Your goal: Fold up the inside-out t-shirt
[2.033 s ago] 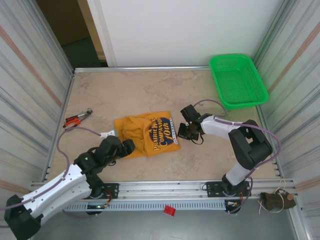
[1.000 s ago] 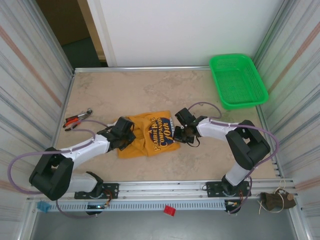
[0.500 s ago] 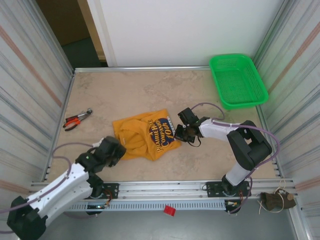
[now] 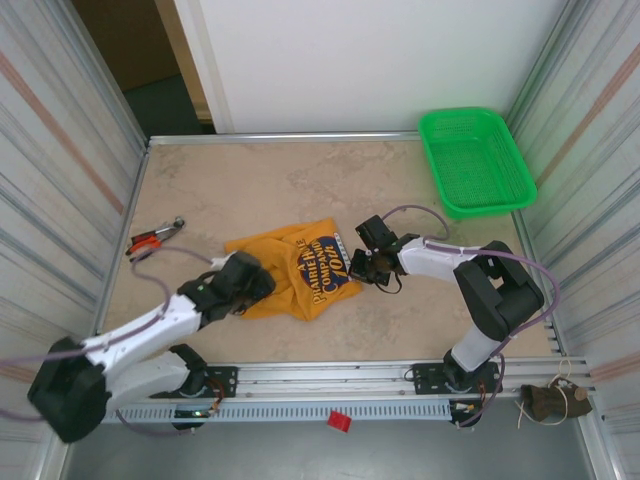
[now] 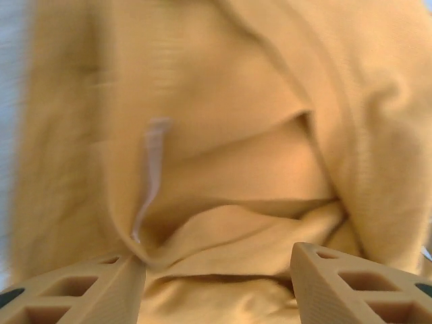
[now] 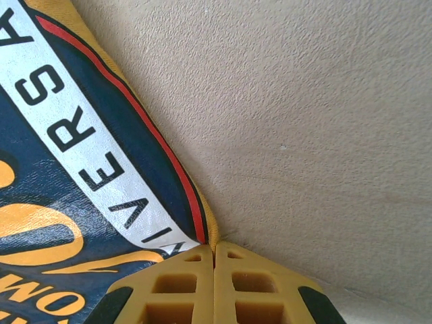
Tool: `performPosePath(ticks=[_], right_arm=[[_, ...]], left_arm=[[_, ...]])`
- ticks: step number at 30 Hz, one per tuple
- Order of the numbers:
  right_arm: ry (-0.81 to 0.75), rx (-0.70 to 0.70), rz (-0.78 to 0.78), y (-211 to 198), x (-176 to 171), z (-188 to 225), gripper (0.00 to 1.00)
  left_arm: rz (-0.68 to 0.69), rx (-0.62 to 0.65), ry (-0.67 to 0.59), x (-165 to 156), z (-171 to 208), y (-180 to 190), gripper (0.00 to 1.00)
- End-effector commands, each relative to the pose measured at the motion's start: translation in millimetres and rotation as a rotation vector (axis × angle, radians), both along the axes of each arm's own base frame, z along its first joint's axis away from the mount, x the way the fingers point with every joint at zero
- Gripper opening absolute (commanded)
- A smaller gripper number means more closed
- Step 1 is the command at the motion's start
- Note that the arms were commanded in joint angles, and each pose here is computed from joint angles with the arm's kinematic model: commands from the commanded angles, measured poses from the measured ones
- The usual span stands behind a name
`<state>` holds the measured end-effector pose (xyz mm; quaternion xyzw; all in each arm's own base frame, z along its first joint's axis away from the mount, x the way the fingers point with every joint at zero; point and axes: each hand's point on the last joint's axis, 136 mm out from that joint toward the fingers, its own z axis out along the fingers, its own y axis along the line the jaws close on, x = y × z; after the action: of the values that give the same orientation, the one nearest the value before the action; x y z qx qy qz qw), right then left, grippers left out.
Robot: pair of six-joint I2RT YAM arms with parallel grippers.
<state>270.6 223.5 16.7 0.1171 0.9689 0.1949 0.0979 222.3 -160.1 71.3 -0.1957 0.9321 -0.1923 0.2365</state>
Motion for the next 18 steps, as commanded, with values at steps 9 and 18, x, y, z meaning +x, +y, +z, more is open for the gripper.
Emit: performPosePath(ticks=[9, 18], right_arm=[[0.069, -0.14, -0.054, -33, -15, -22, 0.0], [0.073, -0.145, -0.056, -33, -15, -24, 0.0]], left_arm=[[-0.306, 0.015, -0.083, 6, 5, -57, 0.52], [-0.285, 0.039, -0.037, -5, -18, -54, 0.44]])
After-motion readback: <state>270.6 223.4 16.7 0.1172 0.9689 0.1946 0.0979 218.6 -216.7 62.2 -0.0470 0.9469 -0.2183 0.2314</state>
